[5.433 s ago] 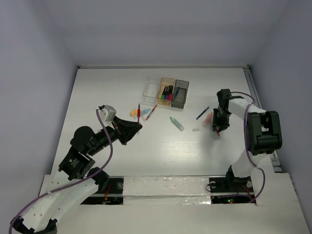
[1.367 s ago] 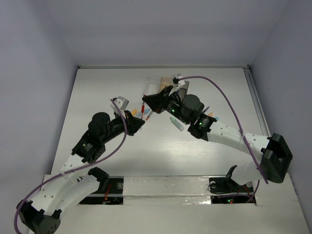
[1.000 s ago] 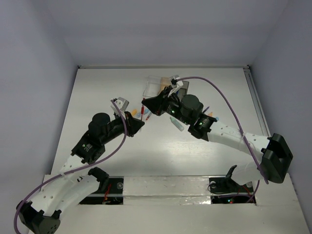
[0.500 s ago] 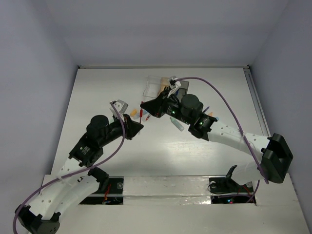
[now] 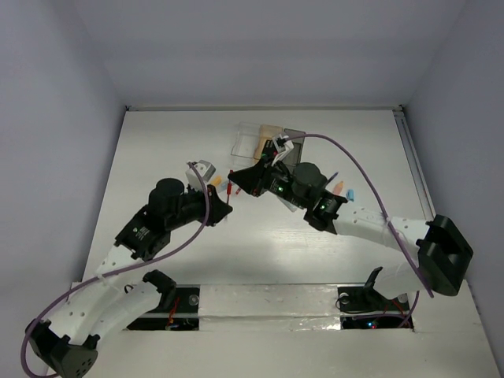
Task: Sort the stationery into containers
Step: Close the pen cap on the pen.
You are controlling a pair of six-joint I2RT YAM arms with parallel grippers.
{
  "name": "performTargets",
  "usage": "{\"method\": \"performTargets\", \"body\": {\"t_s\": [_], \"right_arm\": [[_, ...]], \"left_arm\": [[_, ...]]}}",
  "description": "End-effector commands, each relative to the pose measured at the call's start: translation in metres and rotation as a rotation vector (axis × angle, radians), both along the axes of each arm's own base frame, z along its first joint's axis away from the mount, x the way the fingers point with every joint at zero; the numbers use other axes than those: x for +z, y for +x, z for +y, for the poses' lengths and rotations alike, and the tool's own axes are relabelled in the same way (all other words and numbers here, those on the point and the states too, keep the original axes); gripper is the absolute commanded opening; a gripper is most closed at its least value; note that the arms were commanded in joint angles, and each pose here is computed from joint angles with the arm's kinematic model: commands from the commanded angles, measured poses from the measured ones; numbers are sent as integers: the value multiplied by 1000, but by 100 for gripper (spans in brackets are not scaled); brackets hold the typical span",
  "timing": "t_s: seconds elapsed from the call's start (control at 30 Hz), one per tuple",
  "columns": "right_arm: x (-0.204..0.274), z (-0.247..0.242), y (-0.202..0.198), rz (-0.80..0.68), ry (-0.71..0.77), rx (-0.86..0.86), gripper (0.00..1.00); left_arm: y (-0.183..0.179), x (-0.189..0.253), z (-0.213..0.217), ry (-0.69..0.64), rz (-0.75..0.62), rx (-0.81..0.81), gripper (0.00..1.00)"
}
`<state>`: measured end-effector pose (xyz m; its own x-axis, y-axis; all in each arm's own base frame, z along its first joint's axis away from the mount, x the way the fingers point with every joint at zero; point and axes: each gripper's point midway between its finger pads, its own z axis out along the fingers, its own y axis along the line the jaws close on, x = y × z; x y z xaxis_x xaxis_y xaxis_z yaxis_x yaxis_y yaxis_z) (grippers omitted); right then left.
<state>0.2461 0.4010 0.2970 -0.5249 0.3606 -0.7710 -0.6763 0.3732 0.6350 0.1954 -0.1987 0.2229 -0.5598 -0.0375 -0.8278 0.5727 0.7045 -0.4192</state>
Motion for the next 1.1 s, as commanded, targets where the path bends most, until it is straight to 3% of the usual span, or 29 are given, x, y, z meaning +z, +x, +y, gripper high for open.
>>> {"method": "performTargets", "body": {"t_s": [0.0, 0.27, 0.37, 0.73, 0.83, 0.9, 0.93, 0.97, 1.07], "right_arm": [[-80, 19, -75, 169, -181, 255, 0], [-123, 13, -80, 248, -258, 217, 0], [-118, 1, -71, 214, -265, 141, 0], [-46, -4, -32, 76, -165, -3, 0], [-20, -14, 3, 48, -124, -126, 0], [-2, -25, 29, 31, -92, -209, 0], [-3, -31, 38, 31, -97, -240, 0], [7, -36, 50, 20, -78, -277, 0], [13, -59, 94, 22, -64, -366, 0]], "left_arm": [[38, 136, 4, -199, -399, 119, 0], [27, 169, -9, -271, -417, 29, 0], [24, 170, -9, -286, -414, 28, 0], [22, 90, -22, -241, -227, -22, 0], [18, 84, -25, -243, -213, -51, 19], [15, 80, -27, -235, -208, -76, 43], [14, 80, -27, -232, -204, -76, 43], [14, 80, -26, -223, -210, -80, 53], [11, 77, -23, -196, -216, -84, 64]]}}
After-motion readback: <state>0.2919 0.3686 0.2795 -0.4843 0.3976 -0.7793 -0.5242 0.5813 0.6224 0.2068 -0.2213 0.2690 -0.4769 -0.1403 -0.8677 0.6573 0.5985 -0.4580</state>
